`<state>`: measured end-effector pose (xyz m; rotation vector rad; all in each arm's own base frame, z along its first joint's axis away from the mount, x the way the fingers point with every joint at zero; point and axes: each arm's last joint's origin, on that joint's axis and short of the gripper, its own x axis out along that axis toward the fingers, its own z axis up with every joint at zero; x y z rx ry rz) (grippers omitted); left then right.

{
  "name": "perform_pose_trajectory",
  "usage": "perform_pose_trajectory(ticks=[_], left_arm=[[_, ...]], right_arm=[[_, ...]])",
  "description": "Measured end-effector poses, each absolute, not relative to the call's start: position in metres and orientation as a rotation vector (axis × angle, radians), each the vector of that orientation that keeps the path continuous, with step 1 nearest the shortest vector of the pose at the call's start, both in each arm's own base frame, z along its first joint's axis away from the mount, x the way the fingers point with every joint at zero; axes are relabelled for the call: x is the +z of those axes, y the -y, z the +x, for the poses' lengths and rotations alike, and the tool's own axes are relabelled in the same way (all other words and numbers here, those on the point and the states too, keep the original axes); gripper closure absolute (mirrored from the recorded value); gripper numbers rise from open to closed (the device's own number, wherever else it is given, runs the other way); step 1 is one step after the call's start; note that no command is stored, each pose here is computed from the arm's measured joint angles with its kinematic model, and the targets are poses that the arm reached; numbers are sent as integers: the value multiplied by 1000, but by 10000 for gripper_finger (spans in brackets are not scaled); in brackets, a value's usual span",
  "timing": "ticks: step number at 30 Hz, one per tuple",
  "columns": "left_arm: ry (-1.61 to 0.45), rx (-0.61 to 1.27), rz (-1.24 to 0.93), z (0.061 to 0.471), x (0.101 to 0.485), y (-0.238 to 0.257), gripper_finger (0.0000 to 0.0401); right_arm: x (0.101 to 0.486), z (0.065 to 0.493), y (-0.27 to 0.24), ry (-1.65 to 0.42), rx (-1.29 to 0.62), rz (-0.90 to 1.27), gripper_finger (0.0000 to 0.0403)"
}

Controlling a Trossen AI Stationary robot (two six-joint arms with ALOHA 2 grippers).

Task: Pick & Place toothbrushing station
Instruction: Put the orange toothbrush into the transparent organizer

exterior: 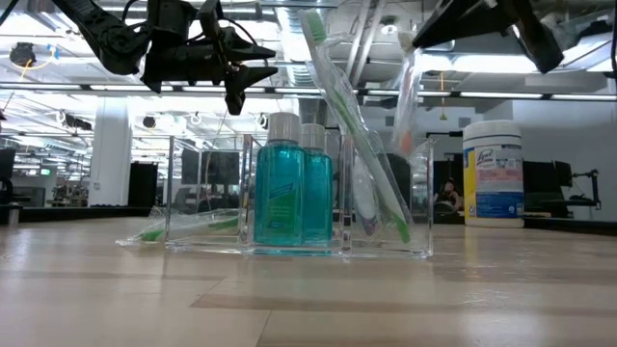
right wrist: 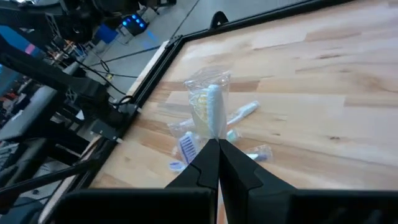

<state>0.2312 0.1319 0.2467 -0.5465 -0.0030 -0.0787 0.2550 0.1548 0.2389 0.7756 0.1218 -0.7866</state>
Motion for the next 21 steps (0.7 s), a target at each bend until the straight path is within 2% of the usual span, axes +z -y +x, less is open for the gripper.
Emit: perform_pose_trajectory(ticks=[13, 21], left_arm=[[0, -78, -570, 231, 246, -132, 279], [-3, -96, -569, 231, 247, -131, 279]], right_arm=[[210, 303, -155, -163, -728, 746, 403], [200, 311, -166, -150, -687, 759, 403]])
